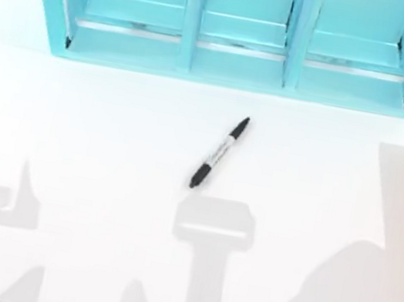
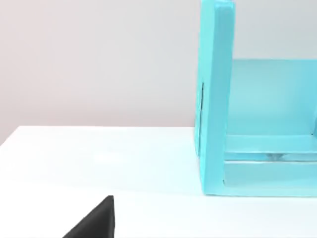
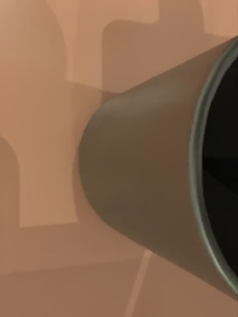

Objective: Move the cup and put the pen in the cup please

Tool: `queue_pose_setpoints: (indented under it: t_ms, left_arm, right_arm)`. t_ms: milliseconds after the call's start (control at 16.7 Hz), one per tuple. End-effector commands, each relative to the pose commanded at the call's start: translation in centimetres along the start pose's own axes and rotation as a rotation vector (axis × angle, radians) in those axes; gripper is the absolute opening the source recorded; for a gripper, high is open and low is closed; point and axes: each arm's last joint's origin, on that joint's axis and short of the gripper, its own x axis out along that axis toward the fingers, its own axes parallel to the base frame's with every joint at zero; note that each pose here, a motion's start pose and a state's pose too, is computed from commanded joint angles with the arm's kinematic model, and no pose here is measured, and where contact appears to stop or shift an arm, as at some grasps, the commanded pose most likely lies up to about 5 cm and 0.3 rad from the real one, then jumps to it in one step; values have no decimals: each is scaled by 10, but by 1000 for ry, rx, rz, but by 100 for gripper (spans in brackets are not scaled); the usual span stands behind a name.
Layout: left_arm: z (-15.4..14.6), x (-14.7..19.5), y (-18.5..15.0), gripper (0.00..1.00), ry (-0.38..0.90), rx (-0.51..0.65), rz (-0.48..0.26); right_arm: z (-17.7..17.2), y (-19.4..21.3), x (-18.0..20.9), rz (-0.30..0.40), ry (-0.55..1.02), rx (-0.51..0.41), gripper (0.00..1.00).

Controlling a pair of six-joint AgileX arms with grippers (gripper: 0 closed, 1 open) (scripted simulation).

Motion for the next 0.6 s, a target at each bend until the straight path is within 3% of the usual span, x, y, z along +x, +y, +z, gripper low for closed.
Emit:
queue_pose_setpoints:
  t_ms: [420, 600]
  left_arm:
    - [0, 0, 0, 100, 0, 0, 0]
    - [0, 0, 0, 100, 0, 0, 0]
  right_arm:
    - [0, 0, 0, 0, 0, 0, 2]
    - [0, 0, 0, 0, 0, 0, 0]
